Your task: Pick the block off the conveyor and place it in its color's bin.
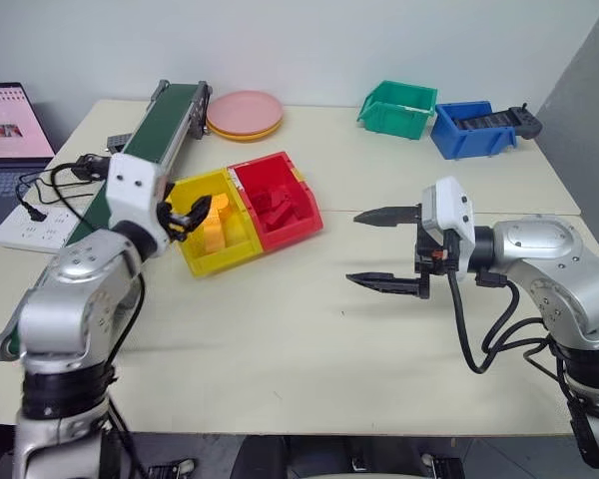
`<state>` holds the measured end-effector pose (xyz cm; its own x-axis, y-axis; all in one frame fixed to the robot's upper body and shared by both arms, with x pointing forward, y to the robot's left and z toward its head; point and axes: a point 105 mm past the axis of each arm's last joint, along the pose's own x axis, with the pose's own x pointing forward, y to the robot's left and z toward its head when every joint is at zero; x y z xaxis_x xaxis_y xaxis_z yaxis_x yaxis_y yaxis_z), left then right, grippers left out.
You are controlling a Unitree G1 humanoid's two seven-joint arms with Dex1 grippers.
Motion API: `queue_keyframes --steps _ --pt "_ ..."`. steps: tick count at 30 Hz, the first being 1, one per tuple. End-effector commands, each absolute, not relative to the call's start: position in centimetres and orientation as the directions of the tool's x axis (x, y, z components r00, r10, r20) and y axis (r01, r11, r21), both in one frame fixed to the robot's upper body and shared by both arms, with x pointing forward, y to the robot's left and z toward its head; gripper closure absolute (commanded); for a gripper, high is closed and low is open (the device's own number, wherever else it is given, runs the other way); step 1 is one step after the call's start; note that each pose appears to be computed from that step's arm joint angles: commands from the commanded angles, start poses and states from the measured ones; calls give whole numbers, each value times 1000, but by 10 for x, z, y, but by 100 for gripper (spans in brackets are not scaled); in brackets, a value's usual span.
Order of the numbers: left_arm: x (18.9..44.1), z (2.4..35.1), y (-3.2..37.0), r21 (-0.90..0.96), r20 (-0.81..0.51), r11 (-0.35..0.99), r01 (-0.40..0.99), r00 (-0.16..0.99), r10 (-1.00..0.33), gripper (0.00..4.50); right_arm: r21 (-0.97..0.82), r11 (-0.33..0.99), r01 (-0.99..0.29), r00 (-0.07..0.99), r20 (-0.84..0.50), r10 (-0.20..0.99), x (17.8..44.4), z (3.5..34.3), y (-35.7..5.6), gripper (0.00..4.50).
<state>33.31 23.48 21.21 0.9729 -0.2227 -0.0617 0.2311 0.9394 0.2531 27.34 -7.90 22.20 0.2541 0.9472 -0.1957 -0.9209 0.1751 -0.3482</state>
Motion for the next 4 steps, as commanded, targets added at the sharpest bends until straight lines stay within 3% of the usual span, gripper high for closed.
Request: queue_keyframes --steps 1,4 --pt "305 223 237 265 -46 931 252 968 -249 120 -400 204 -893 284 -150 947 273 230 -86 0" --pt "292 217 251 223 -66 955 197 980 -187 120 -384 224 -896 295 -137 946 275 227 -91 0"
